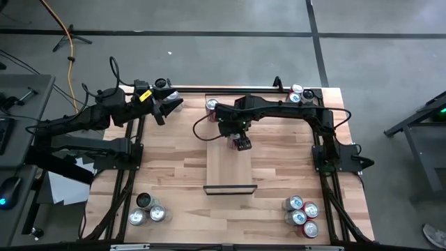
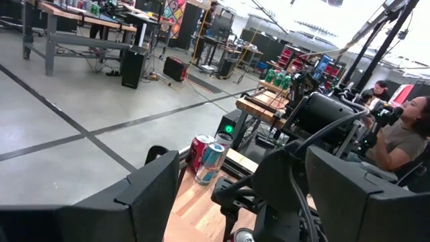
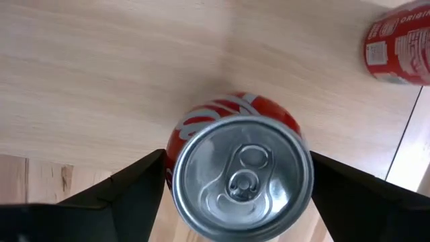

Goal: Place canned beverage on shelf
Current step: Put the red soda can on the shelf aligned with the other red soda can

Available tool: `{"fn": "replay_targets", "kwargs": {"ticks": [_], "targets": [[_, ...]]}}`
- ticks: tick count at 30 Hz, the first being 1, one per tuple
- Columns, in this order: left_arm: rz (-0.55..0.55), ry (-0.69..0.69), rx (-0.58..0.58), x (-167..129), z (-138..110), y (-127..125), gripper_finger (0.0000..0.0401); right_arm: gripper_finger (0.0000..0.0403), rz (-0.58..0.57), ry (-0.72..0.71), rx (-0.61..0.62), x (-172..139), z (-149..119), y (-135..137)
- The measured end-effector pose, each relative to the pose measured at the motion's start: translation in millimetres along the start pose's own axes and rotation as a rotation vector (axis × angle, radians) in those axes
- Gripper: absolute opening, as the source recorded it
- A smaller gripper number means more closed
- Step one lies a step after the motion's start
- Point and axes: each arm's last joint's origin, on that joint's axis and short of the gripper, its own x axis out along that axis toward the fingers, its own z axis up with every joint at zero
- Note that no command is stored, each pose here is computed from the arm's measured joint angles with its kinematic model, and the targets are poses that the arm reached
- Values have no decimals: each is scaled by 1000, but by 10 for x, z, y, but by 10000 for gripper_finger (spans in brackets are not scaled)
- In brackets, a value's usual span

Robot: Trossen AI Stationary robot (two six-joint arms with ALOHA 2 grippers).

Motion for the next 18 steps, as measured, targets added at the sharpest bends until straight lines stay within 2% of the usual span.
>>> {"fn": "replay_targets", "kwargs": {"ticks": [18], "targets": [[0, 0, 0, 0, 0, 1, 270, 328, -23, -48, 10, -1, 47, -20]]}}
